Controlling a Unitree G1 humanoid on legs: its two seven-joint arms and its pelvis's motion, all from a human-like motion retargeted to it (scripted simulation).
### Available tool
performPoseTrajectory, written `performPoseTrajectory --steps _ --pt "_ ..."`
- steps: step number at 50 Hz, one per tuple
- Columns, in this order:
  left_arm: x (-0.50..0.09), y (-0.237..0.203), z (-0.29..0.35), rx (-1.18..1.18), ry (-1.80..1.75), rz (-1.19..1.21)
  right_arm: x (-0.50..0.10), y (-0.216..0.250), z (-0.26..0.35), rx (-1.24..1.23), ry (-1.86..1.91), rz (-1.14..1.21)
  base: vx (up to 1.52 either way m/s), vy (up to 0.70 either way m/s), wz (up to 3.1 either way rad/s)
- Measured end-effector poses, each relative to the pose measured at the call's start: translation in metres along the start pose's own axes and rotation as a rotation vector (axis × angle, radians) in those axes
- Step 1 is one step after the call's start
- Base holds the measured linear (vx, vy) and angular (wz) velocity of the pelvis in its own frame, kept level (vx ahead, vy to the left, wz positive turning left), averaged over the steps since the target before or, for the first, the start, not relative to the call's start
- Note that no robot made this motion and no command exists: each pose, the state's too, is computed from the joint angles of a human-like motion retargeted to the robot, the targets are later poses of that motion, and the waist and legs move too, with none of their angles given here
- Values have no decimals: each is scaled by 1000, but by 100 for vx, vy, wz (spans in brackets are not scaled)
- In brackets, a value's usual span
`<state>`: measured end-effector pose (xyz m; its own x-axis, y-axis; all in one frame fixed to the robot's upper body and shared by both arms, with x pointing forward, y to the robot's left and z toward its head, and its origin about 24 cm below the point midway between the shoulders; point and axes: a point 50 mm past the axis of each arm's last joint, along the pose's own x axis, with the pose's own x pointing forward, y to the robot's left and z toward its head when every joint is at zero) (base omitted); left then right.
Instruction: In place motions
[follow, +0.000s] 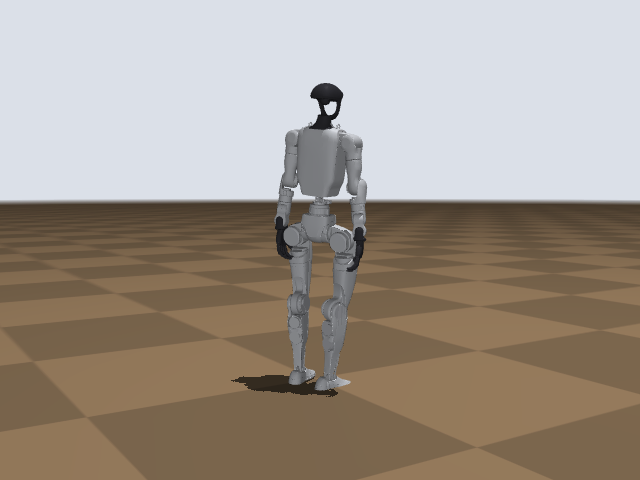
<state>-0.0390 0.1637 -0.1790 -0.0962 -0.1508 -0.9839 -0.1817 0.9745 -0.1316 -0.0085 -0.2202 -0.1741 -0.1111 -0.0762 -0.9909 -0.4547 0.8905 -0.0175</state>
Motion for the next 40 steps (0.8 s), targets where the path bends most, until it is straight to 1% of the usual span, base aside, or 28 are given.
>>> performPoseTrajectory --steps 40 --pt "0 -1 0 -5 0 0 0 1 3 -25 -6 8 0 0 0"
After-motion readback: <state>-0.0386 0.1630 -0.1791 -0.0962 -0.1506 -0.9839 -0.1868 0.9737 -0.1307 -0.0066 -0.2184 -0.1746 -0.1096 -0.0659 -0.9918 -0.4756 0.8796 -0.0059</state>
